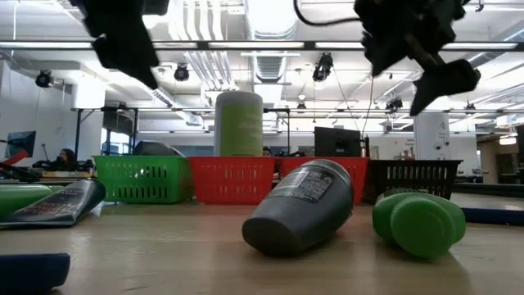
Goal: Pick & Place Travel size toiletries
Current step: Put the gray deodorant into the green bin
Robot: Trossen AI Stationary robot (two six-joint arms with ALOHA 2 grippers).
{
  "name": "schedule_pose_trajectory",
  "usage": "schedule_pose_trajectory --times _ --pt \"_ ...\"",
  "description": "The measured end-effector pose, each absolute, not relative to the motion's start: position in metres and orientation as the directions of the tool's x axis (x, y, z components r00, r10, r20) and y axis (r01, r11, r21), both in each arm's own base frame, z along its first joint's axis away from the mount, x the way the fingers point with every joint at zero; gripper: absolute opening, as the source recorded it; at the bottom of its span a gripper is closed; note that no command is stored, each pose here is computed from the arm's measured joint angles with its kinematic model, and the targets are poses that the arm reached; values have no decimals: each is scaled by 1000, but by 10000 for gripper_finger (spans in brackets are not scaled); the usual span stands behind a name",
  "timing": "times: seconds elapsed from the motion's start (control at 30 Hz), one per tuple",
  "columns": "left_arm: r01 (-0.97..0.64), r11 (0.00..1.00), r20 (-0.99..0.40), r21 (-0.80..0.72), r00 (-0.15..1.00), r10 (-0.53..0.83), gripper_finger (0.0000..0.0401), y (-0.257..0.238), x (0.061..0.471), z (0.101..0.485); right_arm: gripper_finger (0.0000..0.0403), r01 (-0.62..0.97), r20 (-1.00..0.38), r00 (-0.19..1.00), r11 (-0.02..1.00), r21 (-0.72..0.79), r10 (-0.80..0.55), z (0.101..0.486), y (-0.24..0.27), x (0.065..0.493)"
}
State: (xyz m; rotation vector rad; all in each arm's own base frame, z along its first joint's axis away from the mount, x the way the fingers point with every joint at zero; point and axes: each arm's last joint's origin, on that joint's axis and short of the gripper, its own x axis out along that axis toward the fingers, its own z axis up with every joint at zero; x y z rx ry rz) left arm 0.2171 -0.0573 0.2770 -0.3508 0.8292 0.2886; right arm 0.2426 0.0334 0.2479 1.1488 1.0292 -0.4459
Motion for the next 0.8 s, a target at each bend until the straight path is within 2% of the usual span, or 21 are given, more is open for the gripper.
schedule_pose_trajectory --times 0.17,0.23,0.37,0.43,0.6,0.8 --pt "-337 926 -787 -167 612 80 300 -64 211 275 368 711 -836 502 443 545 223 254 48 266" --pt "-318 935 -794 -155 604 73 300 -67 209 274 368 666 -842 488 524 531 233 254 56 278" --pt "-290 946 -796 -145 602 63 300 -71 208 274 368 461 -857 439 750 474 271 252 78 301" --pt "-284 948 -798 -144 600 59 300 -72 207 273 368 386 -875 391 813 436 284 250 88 310" --pt "-280 948 -800 -148 598 52 300 -75 206 273 368 340 -901 294 846 410 319 254 96 332" --pt "-294 942 -800 -160 598 51 300 -75 205 273 368 318 -914 260 866 385 311 259 99 341"
